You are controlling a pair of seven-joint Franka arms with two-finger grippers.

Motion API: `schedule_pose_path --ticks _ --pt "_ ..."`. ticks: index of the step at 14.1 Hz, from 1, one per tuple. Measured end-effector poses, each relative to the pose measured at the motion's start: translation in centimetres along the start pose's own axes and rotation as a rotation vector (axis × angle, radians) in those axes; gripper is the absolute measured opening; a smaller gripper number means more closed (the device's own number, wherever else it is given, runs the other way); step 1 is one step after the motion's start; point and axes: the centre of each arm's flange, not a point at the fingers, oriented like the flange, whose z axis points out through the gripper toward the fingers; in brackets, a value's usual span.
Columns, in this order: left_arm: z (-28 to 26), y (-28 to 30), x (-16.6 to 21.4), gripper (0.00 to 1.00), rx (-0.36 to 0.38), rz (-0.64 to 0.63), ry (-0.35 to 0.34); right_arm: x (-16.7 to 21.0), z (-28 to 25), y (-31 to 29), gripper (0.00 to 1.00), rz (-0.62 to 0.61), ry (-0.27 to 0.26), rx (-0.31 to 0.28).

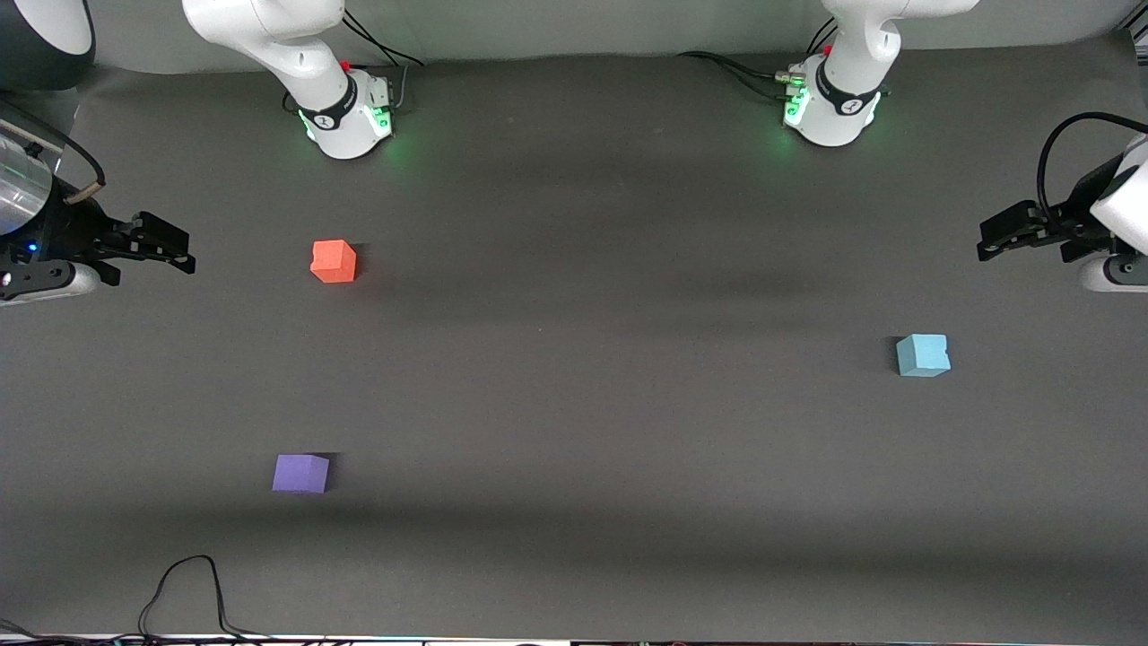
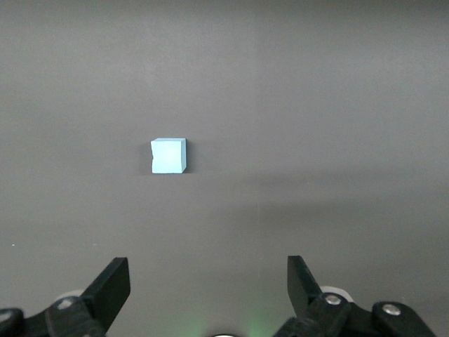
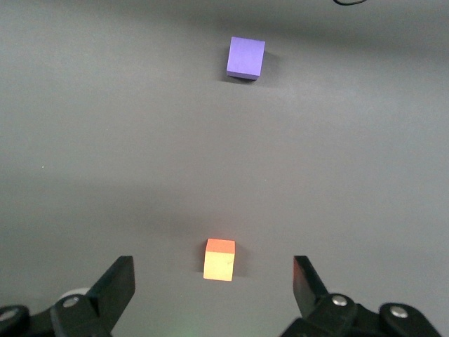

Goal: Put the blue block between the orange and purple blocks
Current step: 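Move the left gripper toward the light-blue block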

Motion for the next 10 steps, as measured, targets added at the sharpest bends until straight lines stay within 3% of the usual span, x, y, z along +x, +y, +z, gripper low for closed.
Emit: schedule_pose_path --ticks 7,10 --pt "0.2 -0.6 -0.2 1.00 -0.002 -0.012 -0.017 0.0 0.0 -0.3 1.00 -0.005 -0.003 0.000" --pt "0.3 -4.5 -0.5 1.00 -0.007 0.000 -0.027 0.0 0.0 -0.3 1.00 -0.006 -0.003 0.000"
